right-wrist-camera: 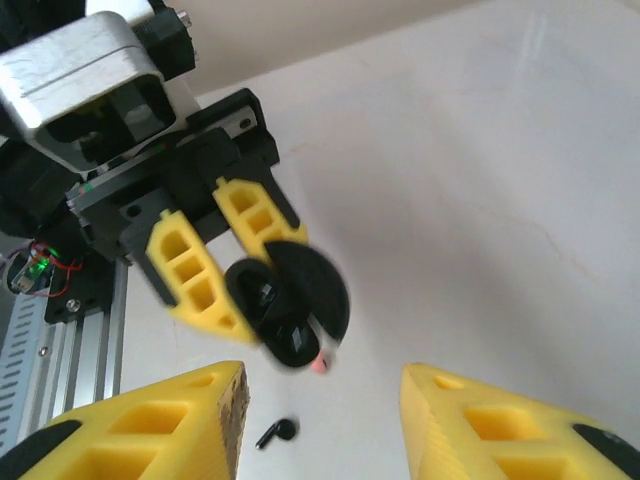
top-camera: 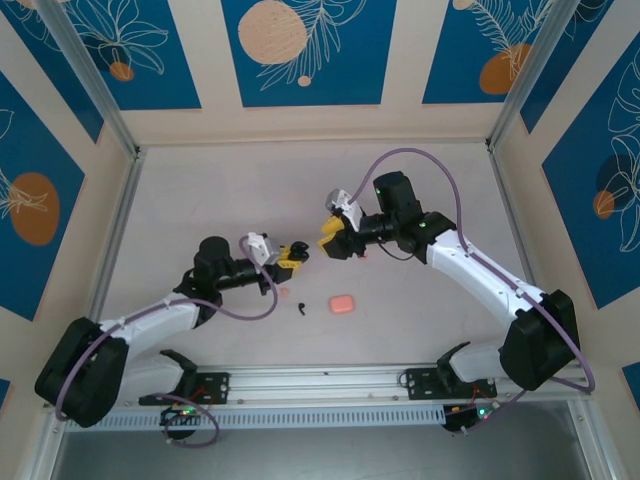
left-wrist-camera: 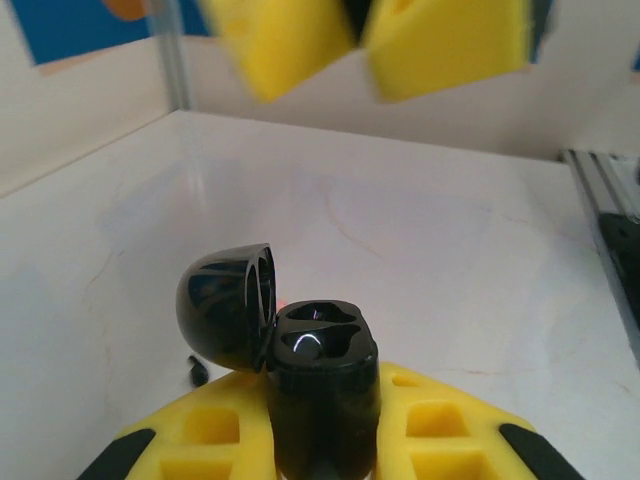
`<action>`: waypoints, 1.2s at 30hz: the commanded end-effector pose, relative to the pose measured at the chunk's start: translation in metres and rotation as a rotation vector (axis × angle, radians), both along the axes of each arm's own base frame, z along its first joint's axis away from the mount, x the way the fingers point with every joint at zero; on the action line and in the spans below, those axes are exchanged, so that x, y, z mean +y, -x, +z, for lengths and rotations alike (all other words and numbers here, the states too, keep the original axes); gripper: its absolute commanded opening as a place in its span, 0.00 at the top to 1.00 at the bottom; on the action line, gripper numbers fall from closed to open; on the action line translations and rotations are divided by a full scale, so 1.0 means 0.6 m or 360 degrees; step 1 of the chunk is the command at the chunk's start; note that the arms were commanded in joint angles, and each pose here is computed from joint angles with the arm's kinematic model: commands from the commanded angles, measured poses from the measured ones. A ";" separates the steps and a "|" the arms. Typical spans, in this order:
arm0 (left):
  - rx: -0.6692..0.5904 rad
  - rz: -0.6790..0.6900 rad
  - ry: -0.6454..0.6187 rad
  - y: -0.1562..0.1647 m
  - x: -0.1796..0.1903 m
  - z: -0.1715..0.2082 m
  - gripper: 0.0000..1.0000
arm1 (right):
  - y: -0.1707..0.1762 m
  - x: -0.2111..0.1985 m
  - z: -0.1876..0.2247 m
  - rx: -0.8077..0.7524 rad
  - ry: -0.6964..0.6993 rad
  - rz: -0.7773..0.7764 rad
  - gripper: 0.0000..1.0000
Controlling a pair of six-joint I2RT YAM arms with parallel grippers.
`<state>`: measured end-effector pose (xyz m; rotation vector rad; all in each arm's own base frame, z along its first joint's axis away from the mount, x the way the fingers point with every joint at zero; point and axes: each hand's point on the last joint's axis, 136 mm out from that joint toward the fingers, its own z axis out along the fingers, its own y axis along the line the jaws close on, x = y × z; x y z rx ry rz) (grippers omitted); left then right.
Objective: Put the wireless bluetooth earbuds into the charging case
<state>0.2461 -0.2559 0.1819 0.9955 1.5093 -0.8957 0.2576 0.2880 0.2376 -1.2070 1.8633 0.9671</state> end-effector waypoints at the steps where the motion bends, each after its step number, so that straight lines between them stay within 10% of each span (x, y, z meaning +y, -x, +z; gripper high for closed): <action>1: -0.0009 0.0122 0.0204 -0.028 0.022 0.030 0.91 | -0.001 -0.023 -0.038 0.0399 0.0143 -0.0345 0.56; 16: 0.0024 0.0349 0.0281 -0.039 0.084 0.013 0.91 | 0.095 0.009 -0.180 0.1359 0.0762 -0.1057 0.57; 36: 0.0051 0.0591 0.0174 -0.044 0.131 -0.004 0.91 | 0.118 0.089 -0.293 0.1507 0.1104 -0.1023 0.61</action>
